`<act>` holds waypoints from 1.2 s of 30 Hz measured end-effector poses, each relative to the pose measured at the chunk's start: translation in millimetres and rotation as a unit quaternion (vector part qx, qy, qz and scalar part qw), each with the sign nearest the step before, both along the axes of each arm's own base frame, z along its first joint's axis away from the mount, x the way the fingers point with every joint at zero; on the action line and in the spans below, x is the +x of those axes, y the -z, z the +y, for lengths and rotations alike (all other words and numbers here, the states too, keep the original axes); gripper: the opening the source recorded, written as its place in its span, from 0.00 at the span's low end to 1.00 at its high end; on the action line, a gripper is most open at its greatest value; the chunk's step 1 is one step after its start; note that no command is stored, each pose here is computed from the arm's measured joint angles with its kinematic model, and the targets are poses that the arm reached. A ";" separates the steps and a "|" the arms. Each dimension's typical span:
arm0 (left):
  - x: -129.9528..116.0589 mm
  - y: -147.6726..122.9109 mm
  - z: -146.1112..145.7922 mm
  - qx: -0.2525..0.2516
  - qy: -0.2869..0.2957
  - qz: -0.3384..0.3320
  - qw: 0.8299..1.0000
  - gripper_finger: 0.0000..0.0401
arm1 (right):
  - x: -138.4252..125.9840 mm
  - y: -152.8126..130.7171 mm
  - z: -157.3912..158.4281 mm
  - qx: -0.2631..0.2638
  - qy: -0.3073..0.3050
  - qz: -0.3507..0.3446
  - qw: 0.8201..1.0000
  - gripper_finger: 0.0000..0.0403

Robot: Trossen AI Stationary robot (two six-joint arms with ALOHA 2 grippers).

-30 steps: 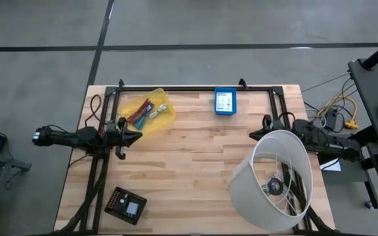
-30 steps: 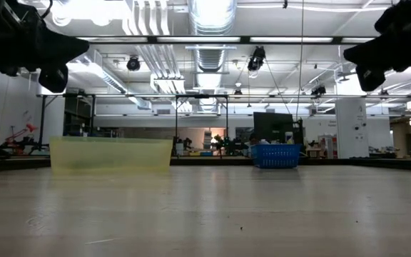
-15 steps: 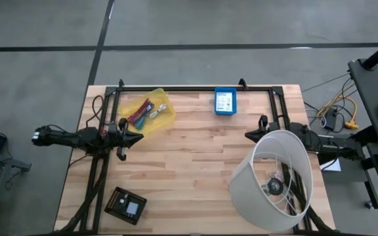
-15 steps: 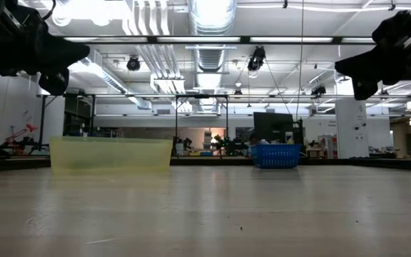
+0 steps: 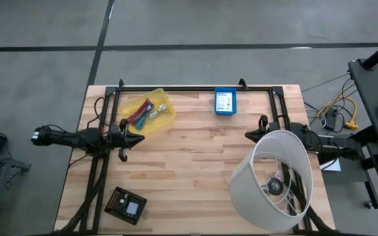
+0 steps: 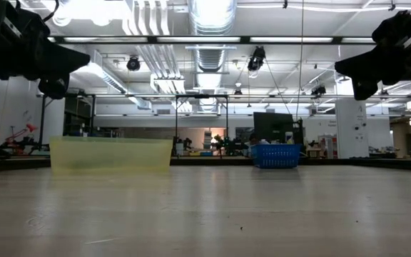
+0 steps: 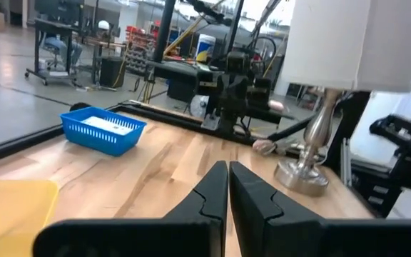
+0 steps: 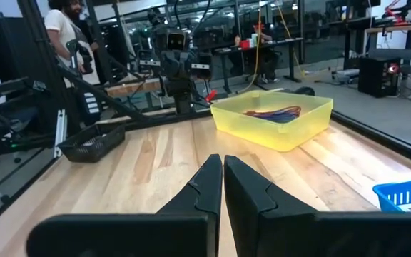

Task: Pick and place items into bin
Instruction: Return to Home Position

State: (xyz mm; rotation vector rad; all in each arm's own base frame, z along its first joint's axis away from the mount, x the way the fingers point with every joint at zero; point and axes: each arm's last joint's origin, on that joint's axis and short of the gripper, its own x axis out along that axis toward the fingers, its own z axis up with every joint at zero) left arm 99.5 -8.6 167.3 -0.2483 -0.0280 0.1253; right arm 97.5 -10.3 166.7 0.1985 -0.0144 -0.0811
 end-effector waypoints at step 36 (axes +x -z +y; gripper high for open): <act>7.1 8.3 -1.1 0.031 -0.001 0.053 0.998 0.00 | 0.0 0.1 -0.1 -0.021 0.001 0.002 1.000 0.02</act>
